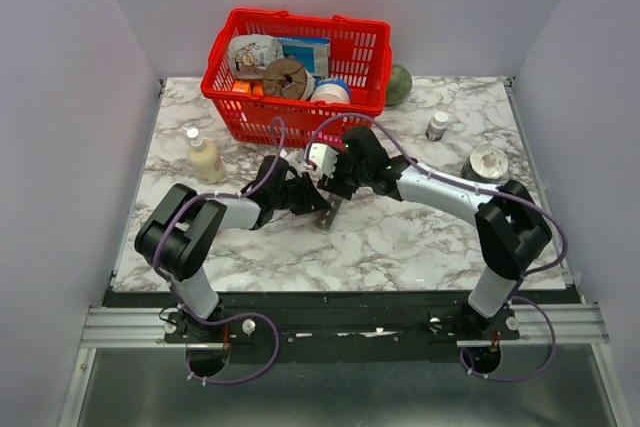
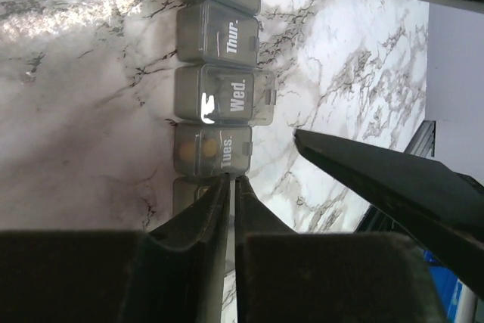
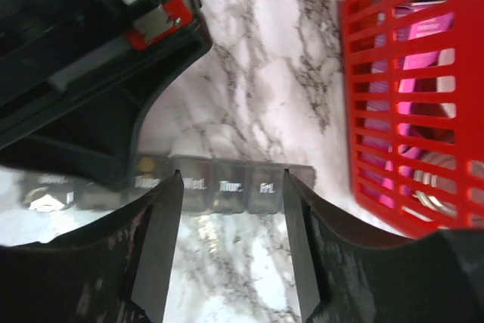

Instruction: Sort the pills into containers

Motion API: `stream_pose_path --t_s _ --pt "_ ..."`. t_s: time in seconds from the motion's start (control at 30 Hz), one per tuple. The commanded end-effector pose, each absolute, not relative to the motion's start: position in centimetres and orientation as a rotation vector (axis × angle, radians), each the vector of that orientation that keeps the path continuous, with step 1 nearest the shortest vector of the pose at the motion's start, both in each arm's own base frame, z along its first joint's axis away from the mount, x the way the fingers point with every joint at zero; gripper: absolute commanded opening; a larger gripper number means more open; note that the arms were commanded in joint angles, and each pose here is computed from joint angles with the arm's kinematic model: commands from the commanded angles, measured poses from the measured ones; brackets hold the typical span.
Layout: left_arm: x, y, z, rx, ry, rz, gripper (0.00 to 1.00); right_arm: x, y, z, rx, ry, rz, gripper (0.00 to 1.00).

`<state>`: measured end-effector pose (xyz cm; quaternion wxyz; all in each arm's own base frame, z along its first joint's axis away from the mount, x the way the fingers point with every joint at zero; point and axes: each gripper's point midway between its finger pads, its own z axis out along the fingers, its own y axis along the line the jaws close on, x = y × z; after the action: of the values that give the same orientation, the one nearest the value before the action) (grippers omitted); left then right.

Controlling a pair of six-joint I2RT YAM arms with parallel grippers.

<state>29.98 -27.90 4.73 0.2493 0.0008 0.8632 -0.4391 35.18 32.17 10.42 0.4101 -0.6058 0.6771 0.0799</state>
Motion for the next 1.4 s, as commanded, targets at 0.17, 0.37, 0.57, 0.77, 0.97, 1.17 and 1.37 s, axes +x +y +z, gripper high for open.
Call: stream_pose_path --t_s 0.17,0.37,0.57,0.77,0.97,1.17,1.37 --pt "29.1 -25.1 6.4 0.062 2.365 -1.023 0.52 30.1 29.5 13.7 -1.566 1.662 0.577 0.67" --pt "29.6 -24.0 7.8 0.181 2.339 -0.858 0.69 29.4 27.2 16.9 -1.479 1.628 0.685 0.67" --pt "29.6 -25.3 7.6 0.392 2.337 -0.646 0.80 29.3 24.5 19.3 -1.396 1.586 0.681 0.68" --pt "31.0 -26.8 7.3 0.485 2.295 -0.440 0.85 29.9 22.8 20.4 -1.328 1.575 0.700 0.68" --pt "32.2 -27.4 6.3 0.526 2.309 -0.298 0.88 29.8 22.7 20.0 -1.323 1.582 0.724 0.68" --pt "32.7 -29.0 5.0 0.580 2.335 -0.268 0.88 29.8 22.8 19.7 -1.325 1.587 0.737 0.68" --pt "32.9 -29.4 4.5 0.579 2.348 -0.273 0.84 29.8 22.9 19.5 -1.329 1.588 0.743 0.68"
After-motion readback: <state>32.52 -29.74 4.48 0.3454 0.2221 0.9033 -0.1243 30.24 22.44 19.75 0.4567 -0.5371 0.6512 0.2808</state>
